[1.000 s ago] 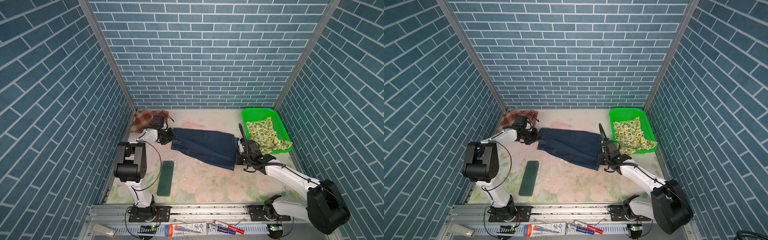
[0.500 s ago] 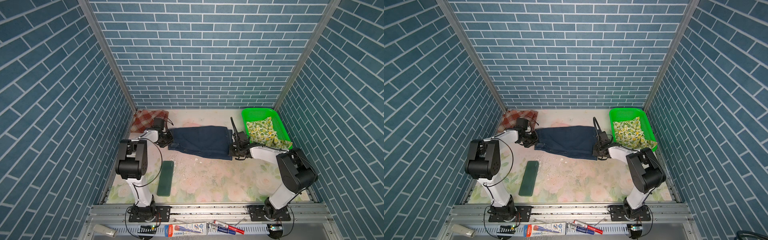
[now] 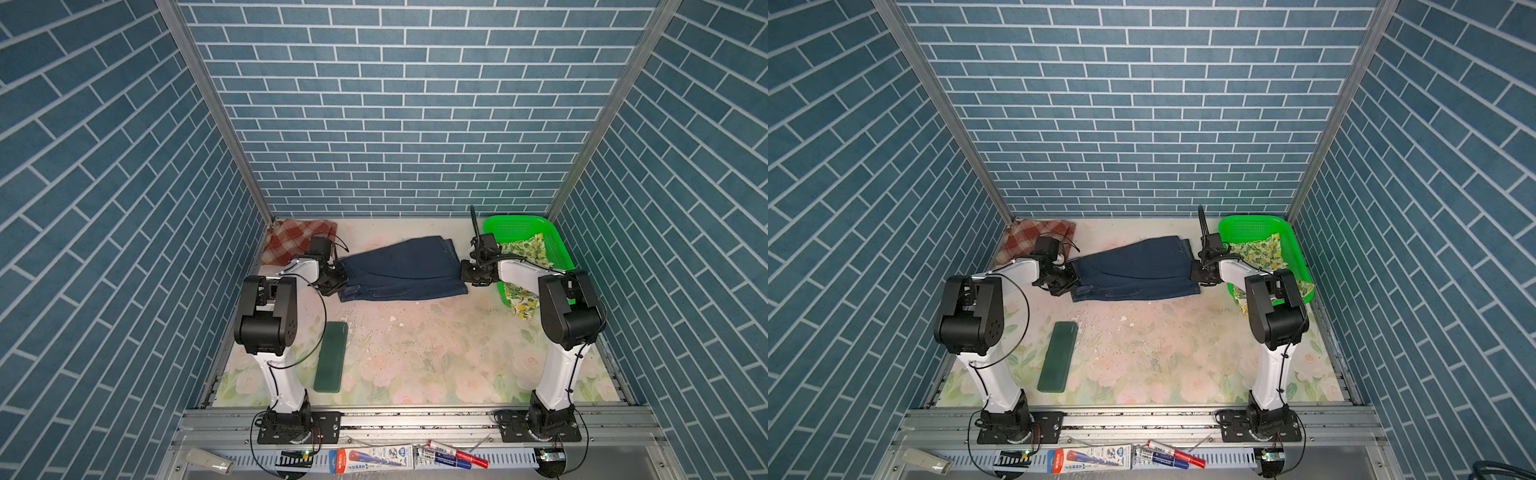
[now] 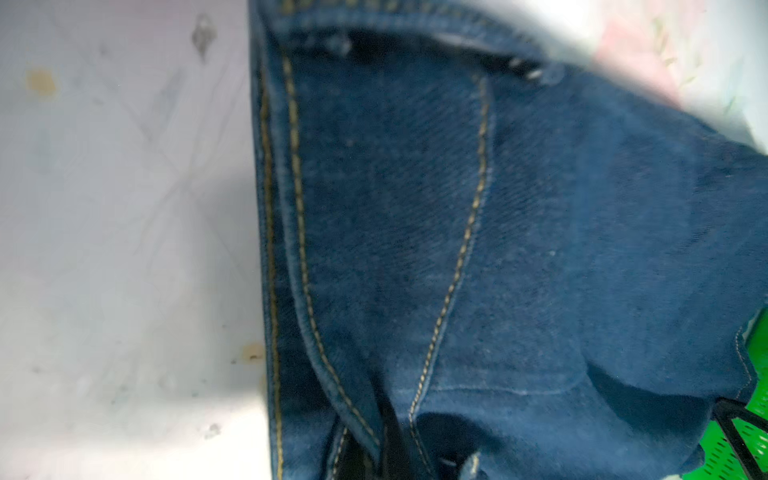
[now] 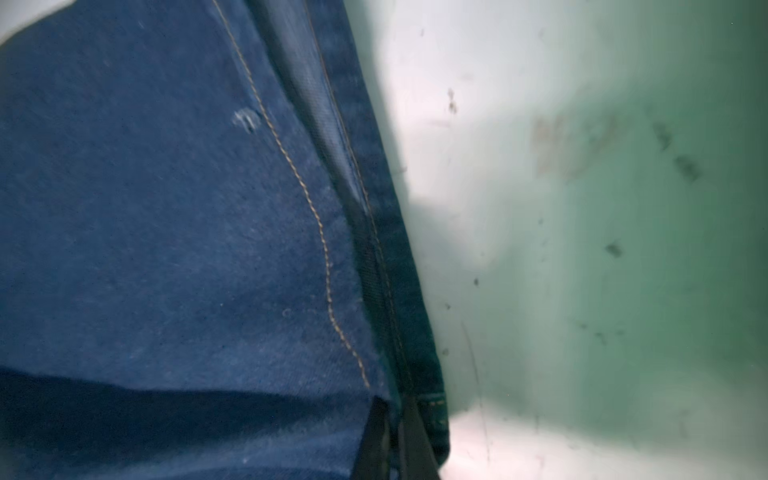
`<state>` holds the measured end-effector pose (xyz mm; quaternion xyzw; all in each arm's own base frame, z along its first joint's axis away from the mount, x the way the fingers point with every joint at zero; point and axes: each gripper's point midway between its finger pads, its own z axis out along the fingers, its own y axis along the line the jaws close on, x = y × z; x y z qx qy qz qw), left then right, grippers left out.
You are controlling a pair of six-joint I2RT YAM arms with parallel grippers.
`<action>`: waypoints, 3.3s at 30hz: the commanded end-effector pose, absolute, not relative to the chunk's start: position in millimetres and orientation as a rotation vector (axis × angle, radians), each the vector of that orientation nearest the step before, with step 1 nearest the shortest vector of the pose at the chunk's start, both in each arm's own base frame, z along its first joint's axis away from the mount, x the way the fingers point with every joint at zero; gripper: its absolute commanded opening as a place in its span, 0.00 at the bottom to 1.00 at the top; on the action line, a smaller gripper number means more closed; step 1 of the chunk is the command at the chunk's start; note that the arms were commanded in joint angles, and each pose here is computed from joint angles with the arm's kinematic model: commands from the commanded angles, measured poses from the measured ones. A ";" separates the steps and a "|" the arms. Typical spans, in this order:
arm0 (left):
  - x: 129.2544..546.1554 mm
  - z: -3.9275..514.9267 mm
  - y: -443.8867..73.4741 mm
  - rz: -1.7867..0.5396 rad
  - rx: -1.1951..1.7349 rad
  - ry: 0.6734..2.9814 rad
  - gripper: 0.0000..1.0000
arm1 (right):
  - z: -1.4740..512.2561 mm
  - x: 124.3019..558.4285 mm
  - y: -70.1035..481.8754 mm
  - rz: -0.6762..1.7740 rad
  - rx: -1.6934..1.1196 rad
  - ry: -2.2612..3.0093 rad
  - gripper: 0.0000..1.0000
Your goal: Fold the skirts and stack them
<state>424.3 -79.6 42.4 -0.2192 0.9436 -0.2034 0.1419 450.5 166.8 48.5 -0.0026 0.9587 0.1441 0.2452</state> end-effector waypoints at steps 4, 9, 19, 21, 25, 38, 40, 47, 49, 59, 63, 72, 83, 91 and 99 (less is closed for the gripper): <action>453.5 93.5 -77.1 -0.546 -0.550 2.668 0.00 | 108.8 469.4 163.6 0.375 -0.066 2.523 0.00; 459.5 122.3 -69.2 -0.493 -0.500 2.644 0.00 | 145.2 467.5 165.2 0.406 -0.072 2.461 0.00; 442.7 135.9 -55.6 -0.488 -0.516 2.617 0.00 | 176.1 439.9 163.5 0.463 -0.062 2.416 0.00; 439.5 137.6 -54.2 -0.488 -0.516 2.611 0.00 | 178.6 433.4 162.3 0.464 -0.064 2.413 0.00; 433.6 131.6 -52.5 -0.476 -0.517 2.626 0.00 | 175.1 420.0 164.3 0.473 -0.072 2.427 0.00; 408.7 67.8 -46.2 -0.447 -0.596 2.722 0.00 | 93.2 362.8 173.6 0.472 -0.060 2.593 0.00; 405.2 61.2 -47.0 -0.454 -0.607 2.731 0.00 | 73.5 359.4 170.8 0.450 -0.054 2.628 0.00; 386.4 38.7 -48.5 -0.444 -0.635 2.781 0.00 | 38.5 359.8 168.9 0.399 -0.057 2.711 0.00; 380.9 33.4 -46.5 -0.427 -0.651 2.798 0.01 | 37.3 359.7 168.4 0.389 -0.065 2.724 0.01; 395.7 75.2 -32.4 -0.326 -0.606 2.703 0.82 | 88.9 372.3 168.2 0.384 -0.102 2.613 0.55; 405.1 80.6 -30.5 -0.300 -0.567 2.710 0.87 | 96.5 389.8 174.9 0.399 -0.116 2.599 0.64; 417.2 55.7 -34.6 -0.309 -0.516 2.769 0.87 | 86.0 429.5 184.1 0.477 -0.086 2.609 0.65; 417.9 26.1 -75.4 -0.439 -0.439 2.810 0.76 | 59.8 439.5 179.2 0.520 -0.028 2.645 0.64; 409.3 -6.3 -85.3 -0.468 -0.473 2.871 0.04 | 45.1 440.0 181.2 0.550 0.004 2.662 0.63; 438.6 47.9 -75.1 -0.366 -0.365 2.781 0.00 | 55.8 445.5 181.0 0.551 0.007 2.610 0.63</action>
